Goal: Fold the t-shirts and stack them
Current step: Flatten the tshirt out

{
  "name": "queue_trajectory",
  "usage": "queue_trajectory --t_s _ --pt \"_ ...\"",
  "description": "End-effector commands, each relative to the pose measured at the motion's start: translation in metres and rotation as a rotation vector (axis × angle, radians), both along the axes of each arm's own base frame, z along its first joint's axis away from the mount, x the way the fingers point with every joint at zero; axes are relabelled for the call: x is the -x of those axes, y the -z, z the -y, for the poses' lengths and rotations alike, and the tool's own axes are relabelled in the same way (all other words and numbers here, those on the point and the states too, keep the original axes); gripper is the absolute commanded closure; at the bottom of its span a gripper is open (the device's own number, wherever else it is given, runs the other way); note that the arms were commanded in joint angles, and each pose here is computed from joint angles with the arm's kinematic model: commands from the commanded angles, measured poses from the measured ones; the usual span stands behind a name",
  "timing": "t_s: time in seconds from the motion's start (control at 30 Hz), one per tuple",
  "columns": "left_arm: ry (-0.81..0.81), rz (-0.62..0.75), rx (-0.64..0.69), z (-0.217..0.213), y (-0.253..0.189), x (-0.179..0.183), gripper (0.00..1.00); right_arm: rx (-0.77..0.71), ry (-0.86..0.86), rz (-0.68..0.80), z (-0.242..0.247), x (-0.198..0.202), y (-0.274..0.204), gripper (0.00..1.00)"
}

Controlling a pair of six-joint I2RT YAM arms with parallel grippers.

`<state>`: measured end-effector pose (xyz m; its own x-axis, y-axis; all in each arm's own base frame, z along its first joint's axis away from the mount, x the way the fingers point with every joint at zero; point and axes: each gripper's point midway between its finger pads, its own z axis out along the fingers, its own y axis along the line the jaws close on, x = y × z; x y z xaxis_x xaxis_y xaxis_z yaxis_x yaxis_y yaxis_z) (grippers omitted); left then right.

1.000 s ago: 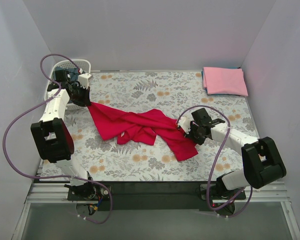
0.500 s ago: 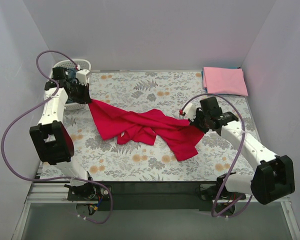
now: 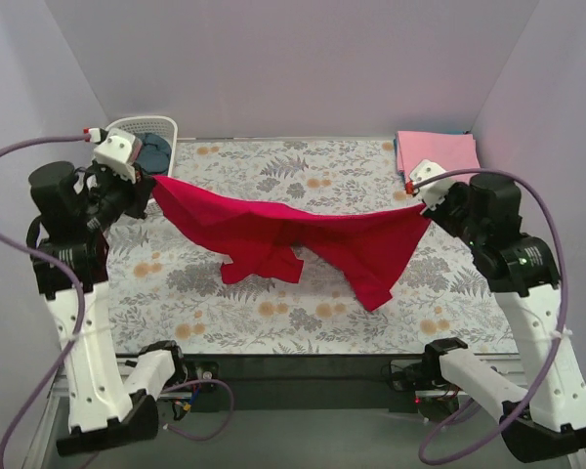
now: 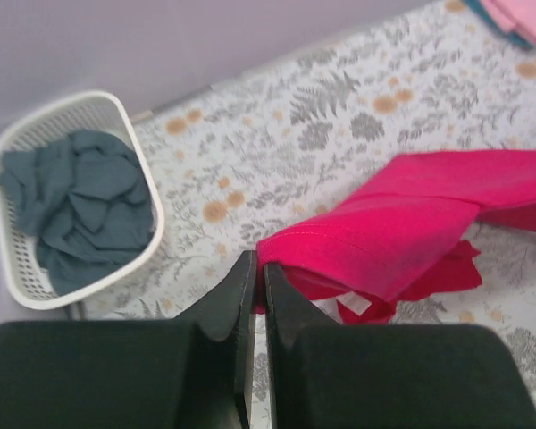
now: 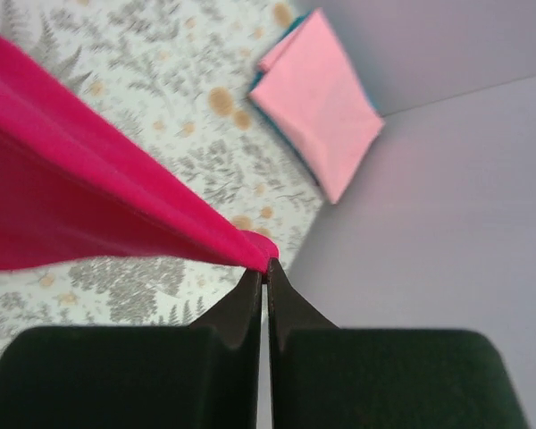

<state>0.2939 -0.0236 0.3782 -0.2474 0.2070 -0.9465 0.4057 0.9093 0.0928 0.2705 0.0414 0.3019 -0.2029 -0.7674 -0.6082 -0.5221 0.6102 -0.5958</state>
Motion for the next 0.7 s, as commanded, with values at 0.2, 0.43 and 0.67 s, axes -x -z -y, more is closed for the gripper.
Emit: queue_trajectory --t_s 0.2,0.43,0.67 --pt "-0.161 0.313 0.004 -0.011 -0.107 0.043 1.00 -0.083 0.131 0.348 0.028 0.018 -0.140 0.99" --pt "-0.158 0.198 -0.013 -0.022 -0.059 0.001 1.00 -0.024 0.068 0.270 0.009 -0.024 -0.093 0.99" --pt "-0.066 0.189 0.074 -0.023 -0.055 -0.112 1.00 -0.027 0.100 0.401 -0.004 -0.121 -0.115 0.99"
